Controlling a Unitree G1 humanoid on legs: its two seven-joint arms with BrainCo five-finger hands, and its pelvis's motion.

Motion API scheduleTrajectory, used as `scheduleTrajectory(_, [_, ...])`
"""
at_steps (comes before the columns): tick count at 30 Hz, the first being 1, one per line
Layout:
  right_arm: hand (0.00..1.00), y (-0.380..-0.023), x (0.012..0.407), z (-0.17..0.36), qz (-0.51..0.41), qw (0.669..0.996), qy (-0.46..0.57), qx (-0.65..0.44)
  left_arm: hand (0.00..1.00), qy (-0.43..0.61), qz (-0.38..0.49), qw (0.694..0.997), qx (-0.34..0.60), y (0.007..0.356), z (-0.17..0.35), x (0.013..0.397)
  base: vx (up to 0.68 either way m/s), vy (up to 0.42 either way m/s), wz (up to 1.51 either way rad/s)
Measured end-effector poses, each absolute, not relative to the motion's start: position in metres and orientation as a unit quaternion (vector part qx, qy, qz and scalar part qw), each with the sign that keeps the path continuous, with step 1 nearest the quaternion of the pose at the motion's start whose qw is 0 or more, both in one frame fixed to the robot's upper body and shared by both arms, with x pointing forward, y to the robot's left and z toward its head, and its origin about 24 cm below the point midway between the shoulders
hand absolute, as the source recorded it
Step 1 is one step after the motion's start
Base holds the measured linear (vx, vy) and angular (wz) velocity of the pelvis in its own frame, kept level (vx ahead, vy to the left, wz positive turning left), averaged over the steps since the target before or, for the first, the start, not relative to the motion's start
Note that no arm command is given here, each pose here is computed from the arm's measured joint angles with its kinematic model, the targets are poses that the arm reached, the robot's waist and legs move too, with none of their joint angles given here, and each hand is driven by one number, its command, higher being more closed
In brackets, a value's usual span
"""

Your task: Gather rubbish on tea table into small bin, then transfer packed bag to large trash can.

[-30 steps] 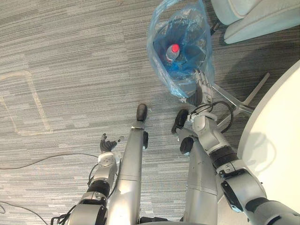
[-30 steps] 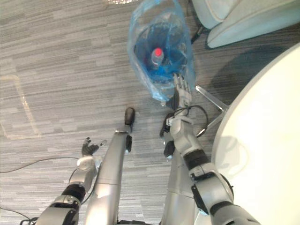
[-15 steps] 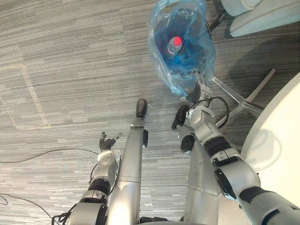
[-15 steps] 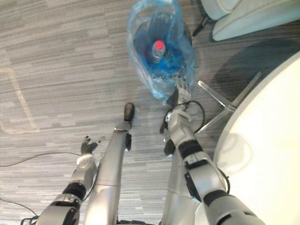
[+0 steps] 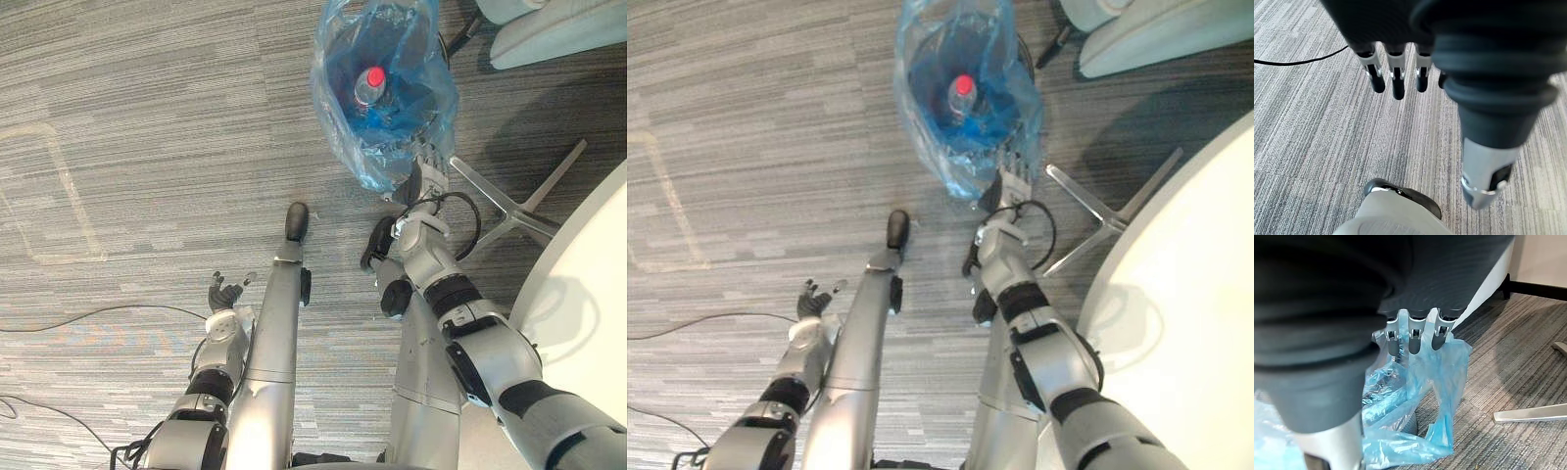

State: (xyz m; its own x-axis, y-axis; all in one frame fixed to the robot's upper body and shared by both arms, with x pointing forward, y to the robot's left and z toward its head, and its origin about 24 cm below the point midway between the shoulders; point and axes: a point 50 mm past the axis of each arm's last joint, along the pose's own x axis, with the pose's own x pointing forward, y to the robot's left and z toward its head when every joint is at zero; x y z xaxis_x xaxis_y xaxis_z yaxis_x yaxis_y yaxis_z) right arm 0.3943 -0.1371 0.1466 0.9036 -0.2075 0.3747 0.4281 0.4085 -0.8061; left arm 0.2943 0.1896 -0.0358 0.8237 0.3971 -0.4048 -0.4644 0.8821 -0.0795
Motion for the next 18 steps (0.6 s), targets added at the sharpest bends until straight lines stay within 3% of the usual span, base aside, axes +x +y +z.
scheduleTrajectory(17, [0.0,-0.095,0.386,0.14,-0.134,0.831,-0.15,-0.519,0.0,0.188,0.229,0.949,-0.107,0.187,-0.032,0.298,0.0,-0.003,0.01])
scheduleTrajectory(18, [1.0,-0.094,0.386,0.141,-0.133,0.832,-0.15,-0.518,0.0,0.188,0.23,0.949,-0.109,0.187,-0.033,0.298,-0.02,-0.03,0.08])
